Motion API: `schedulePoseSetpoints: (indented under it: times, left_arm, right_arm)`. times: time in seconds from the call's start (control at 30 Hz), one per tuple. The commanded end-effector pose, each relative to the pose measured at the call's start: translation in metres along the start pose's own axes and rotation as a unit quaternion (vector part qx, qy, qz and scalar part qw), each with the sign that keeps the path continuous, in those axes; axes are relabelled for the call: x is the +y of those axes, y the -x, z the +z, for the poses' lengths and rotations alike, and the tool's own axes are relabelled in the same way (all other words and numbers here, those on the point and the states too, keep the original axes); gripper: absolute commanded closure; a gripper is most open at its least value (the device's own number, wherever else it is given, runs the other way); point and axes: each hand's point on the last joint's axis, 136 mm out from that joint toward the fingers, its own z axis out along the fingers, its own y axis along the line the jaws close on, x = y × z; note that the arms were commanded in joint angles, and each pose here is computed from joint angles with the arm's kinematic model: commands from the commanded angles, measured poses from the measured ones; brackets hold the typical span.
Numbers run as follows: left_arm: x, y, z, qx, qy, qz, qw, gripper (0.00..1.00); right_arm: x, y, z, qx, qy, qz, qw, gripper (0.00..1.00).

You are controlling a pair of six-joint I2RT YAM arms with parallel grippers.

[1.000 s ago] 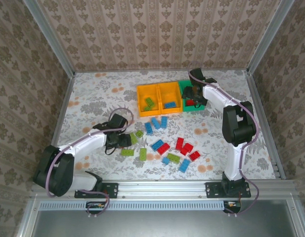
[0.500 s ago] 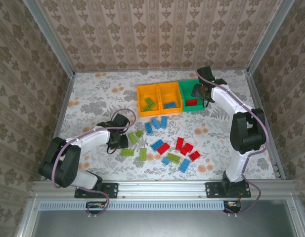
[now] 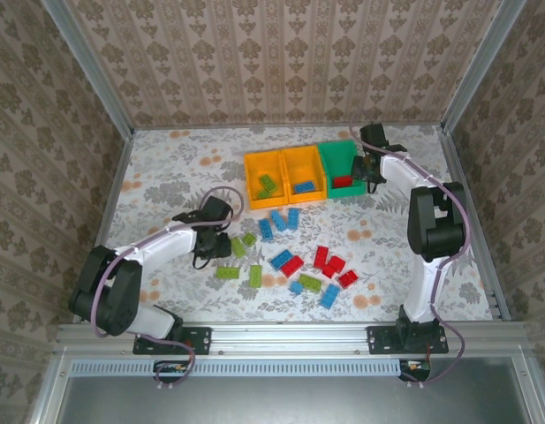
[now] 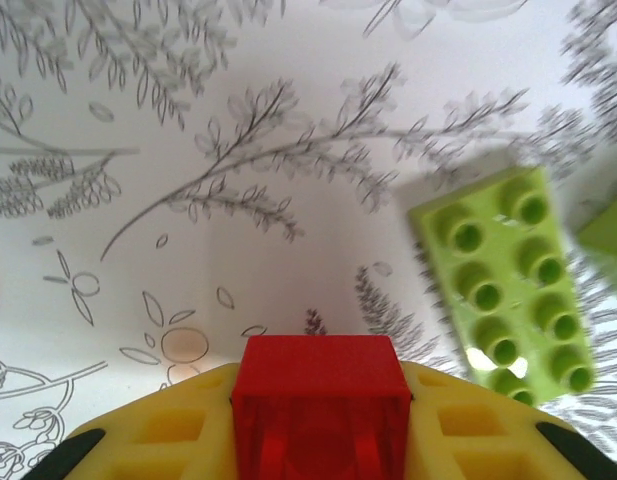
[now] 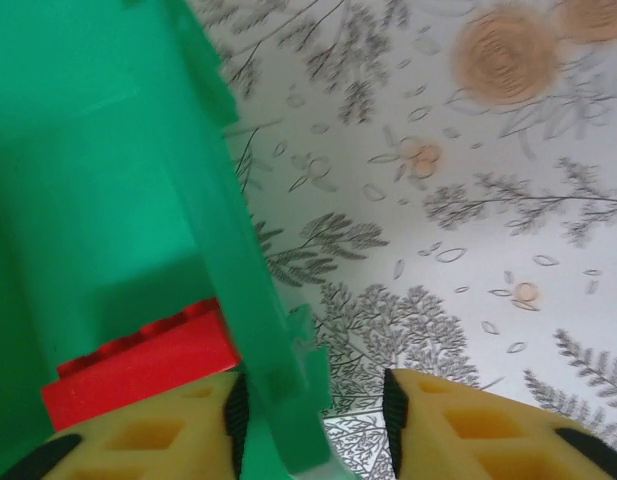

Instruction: Sort the legos into containers by color

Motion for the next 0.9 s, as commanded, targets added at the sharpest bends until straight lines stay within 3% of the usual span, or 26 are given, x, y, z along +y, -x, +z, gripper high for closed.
schedulePoseSetpoints:
  times: [0.0,0.3,0.47,0.87]
  left_arm:
    - [-0.017,0.026,-0.027,-0.041,-0.027,0.016,0.999,0.70]
    - [-0.074,0.097,-0.079,-0.127,-0.114,0.049,0.984,0.70]
    - [-0.105,0.125,-0.093,-0.152,-0.151,0.062,0.975,0.70]
    - [-0.182,0.169,-0.086,-0.168,-0.210,0.120,0.956,0.69]
  right_arm:
    - [0.014,-0.019,0.011,0.025,0.026,-0.031,0.999,0.64]
    - [0.039,-0.036,0.005,0.031,0.037,-0.075,0.996,0.76]
    - [0.064,-0.050,-0.002,0.037,0.056,-0.094,0.993,0.76]
    - [0.125,-0.081,-0.009,0.039,0.088,-0.126,0.987,0.78]
